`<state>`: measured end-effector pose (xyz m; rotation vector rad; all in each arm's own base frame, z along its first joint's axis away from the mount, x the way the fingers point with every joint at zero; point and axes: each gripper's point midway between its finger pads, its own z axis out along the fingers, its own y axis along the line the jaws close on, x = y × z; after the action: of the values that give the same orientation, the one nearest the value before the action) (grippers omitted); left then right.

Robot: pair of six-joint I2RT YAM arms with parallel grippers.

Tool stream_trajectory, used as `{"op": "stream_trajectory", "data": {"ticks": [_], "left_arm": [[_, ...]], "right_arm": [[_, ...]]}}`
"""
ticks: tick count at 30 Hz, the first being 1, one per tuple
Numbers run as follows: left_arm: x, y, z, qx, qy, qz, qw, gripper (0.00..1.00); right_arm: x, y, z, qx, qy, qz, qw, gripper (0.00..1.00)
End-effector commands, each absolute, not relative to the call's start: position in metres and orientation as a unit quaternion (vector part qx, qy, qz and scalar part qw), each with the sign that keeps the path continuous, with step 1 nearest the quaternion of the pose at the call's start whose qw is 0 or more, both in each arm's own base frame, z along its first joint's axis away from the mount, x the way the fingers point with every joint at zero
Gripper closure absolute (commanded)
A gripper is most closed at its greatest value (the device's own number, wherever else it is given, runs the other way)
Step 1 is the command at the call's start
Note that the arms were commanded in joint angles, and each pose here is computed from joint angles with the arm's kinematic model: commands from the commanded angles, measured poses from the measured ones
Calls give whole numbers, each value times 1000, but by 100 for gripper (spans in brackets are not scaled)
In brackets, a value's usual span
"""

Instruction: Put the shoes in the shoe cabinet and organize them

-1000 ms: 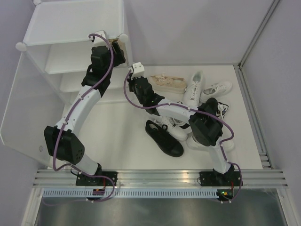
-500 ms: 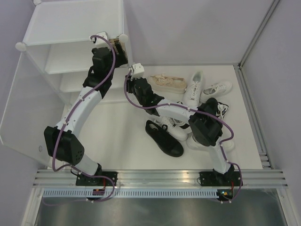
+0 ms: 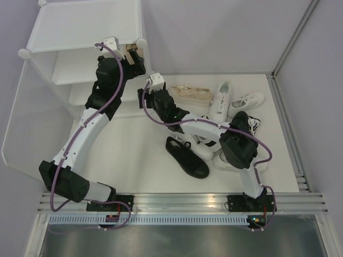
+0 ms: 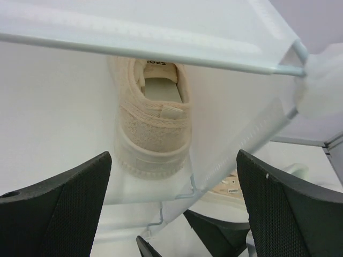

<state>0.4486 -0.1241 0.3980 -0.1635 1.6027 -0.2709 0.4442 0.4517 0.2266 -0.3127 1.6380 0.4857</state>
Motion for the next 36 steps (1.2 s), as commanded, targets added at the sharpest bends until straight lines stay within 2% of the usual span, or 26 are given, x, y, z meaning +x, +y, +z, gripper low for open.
{"op": "stream_trajectory", "data": {"ticks": [1, 7, 9, 12, 13, 14, 15, 19, 21, 25, 30, 36], "left_arm": [[420, -126, 414, -60, 714, -145, 683, 0], [379, -122, 398, -44, 755, -154, 636, 0], [361, -117, 398, -39, 760, -156, 630, 0], [336, -111, 360, -33, 794, -147, 589, 0], [329, -111, 367, -30, 789, -156, 594, 0], [308, -111, 332, -17, 810, -162, 564, 0], [308, -111, 332, -17, 810, -162, 563, 0], [283, -107, 279, 5, 837, -155, 525, 0], [275, -102, 272, 11, 833, -147, 533, 0], [265, -102, 242, 19, 834, -155, 529, 0], [265, -106, 232, 25, 822, -170, 543, 0], [267, -92, 219, 23, 833, -124, 539, 0]], "right_arm": [[428, 442, 279, -132, 693, 238, 668, 16], [406, 425, 291, -161, 703, 237, 651, 4], [400, 417, 294, -169, 708, 230, 646, 3], [386, 388, 290, -174, 736, 201, 623, 3], [382, 383, 287, -175, 741, 198, 617, 3], [384, 356, 279, -160, 757, 184, 606, 4], [383, 355, 276, -162, 760, 182, 602, 4], [407, 299, 253, -136, 794, 133, 578, 9], [419, 285, 236, -138, 814, 125, 550, 14], [465, 225, 201, -104, 847, 85, 514, 14], [506, 200, 164, -118, 868, 83, 476, 14], [543, 198, 128, -155, 875, 101, 447, 16]]}}
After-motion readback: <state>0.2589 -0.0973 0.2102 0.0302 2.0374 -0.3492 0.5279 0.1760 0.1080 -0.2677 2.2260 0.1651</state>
